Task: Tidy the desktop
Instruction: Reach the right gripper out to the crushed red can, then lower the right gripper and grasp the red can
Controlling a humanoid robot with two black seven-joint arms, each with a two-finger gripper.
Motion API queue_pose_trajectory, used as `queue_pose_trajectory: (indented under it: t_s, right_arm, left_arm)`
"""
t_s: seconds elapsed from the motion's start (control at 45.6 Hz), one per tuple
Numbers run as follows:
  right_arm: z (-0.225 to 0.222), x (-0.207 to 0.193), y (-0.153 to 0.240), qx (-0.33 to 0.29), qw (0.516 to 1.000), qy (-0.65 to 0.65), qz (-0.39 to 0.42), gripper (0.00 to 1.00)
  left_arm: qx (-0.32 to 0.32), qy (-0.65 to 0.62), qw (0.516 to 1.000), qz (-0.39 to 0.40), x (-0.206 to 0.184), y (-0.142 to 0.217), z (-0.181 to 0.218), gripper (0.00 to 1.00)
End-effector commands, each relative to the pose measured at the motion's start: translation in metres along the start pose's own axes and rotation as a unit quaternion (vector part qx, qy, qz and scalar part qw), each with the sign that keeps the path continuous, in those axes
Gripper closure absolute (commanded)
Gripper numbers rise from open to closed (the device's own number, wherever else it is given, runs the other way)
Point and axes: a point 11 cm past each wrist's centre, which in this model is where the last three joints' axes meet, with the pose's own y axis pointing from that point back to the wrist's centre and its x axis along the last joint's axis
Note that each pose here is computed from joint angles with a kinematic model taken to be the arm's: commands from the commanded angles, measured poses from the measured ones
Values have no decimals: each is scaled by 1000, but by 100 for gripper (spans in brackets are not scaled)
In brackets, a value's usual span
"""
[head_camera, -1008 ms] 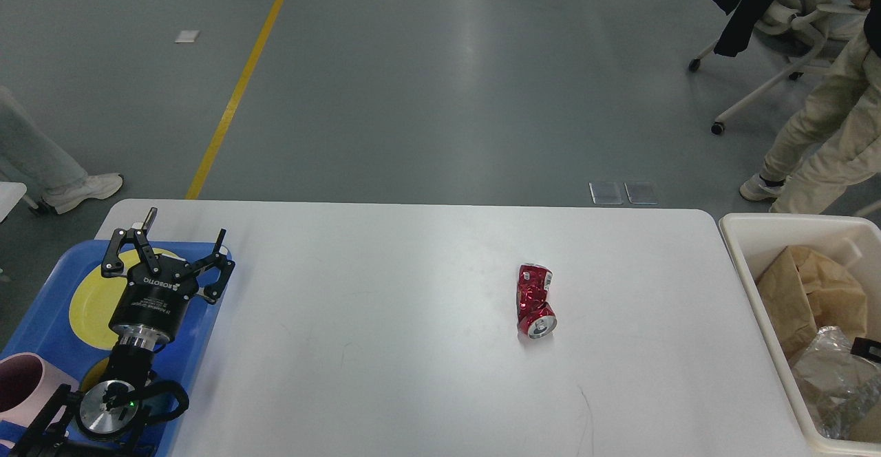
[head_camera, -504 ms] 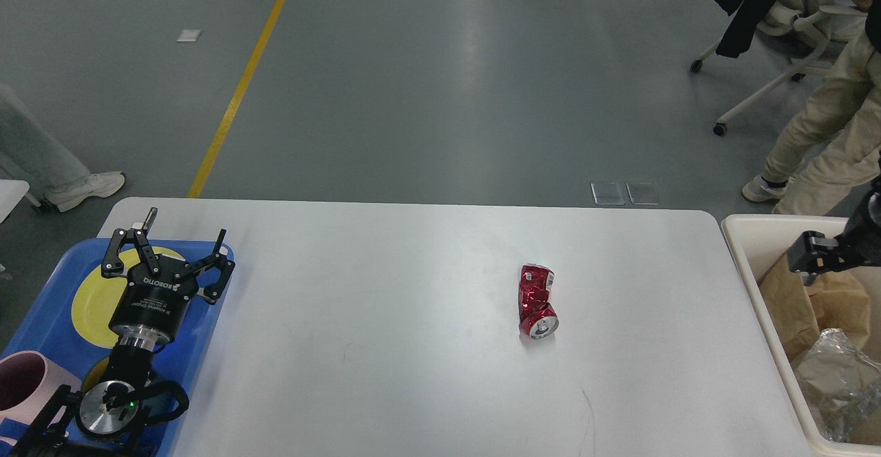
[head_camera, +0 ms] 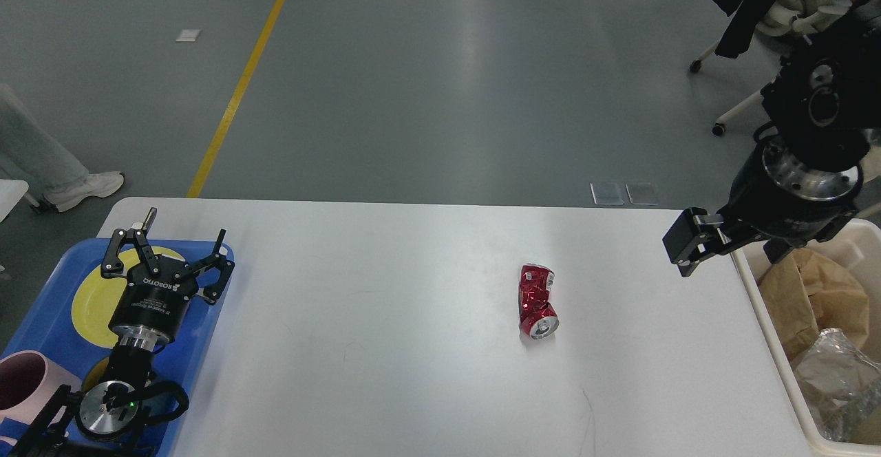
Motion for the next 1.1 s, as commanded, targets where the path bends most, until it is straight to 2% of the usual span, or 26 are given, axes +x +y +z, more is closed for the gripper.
queue_pose_trajectory:
  t_s: [0.0, 0.11, 0.241, 0.395, 0.548, 0.855, 1.074]
  right_arm:
    - [-8, 4, 2, 10, 1000, 7, 16, 0]
    - [-12, 14, -5, 22, 999, 1, 40, 0]
    - [-31, 14, -43, 45, 998, 15, 37, 0]
    - [-61, 35, -83, 74, 996, 24, 45, 0]
    - [-77, 55, -144, 120, 991, -25, 50, 0]
    - [-115, 56, -249, 109, 989, -50, 90, 0]
    - [-134, 43, -286, 107, 987, -50, 113, 0]
  left_arm:
    - [0, 0, 1000, 0, 0, 0, 0, 4]
    - [0, 0, 1000, 0, 0, 0, 0, 3]
    - [0, 0, 1000, 0, 0, 0, 0, 3]
    - [0, 0, 1000, -1, 0, 0, 0, 3]
    - [0, 0, 1000, -1, 0, 0, 0, 3]
    - [1, 0, 1000, -2, -1, 0, 0, 3]
    - [1, 0, 1000, -1, 0, 0, 0, 3]
